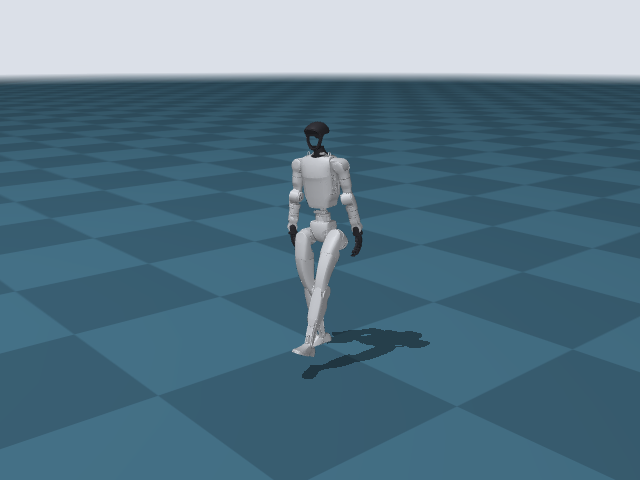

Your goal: In place motions

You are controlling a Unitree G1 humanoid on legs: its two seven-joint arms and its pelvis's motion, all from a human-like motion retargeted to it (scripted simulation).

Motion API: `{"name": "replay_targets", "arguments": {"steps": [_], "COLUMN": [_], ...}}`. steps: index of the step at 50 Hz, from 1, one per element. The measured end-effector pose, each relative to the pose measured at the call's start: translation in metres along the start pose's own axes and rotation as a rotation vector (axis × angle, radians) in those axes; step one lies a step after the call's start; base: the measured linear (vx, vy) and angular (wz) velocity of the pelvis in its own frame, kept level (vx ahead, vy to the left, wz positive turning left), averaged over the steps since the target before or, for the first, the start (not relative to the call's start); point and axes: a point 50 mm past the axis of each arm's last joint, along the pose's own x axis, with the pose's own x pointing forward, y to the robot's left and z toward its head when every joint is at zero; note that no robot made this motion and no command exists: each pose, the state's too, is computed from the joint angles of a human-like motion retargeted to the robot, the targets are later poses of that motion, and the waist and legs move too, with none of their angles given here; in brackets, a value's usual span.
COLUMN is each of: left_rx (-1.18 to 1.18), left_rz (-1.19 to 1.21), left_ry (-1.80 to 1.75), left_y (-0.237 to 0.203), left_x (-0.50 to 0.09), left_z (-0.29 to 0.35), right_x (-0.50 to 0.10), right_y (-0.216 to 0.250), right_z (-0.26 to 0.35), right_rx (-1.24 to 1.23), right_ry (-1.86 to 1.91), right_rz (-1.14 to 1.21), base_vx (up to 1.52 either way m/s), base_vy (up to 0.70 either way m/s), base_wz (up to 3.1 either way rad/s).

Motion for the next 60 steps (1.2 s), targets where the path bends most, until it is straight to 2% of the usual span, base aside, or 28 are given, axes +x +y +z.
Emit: {"name": "replay_targets", "arguments": {"steps": [9, 18, 27, 38, 45, 54, 60], "left_rx": [0.016, 0.122, 0.277, 0.157, 0.154, 0.192, 0.21], "left_rz": [0.008, -0.006, -0.001, -0.018, -0.005, -0.004, -0.018], "left_ry": [-0.059, -0.196, -0.368, -0.258, -0.182, -0.204, -0.212], "left_y": [0.001, -0.015, -0.024, -0.014, -0.007, -0.007, -0.013], "left_x": [-0.002, -0.007, -0.024, -0.014, -0.011, -0.014, -0.014], "left_z": [0.024, 0.068, 0.125, 0.091, 0.076, 0.087, 0.089], "right_x": [0.002, 0.0, 0.001, 0.004, 0.005, 0.003, 0.002], "right_y": [0.013, 0.026, 0.033, 0.023, 0.023, 0.027, 0.031], "right_z": [-0.018, -0.049, -0.052, -0.02, -0.019, -0.038, -0.05], "right_rx": [0.004, 0.056, 0.15, -0.027, 0.111, 0.236, 0.227], "right_ry": [0.071, 0.19, 0.172, 0.065, 0.012, 0.056, 0.1], "right_rz": [0.042, 0.083, 0.117, 0.079, 0.061, 0.082, 0.08], "base_vx": [0.0, 0.05, -0.03, 0.0, -0.04, -0.08, -0.01], "base_vy": [-0.04, -0.08, -0.08, -0.1, -0.1, -0.02, 0.03], "base_wz": [0.35, -0.12, 0.01, -0.93, 1.16, 0.32, 0.22]}}
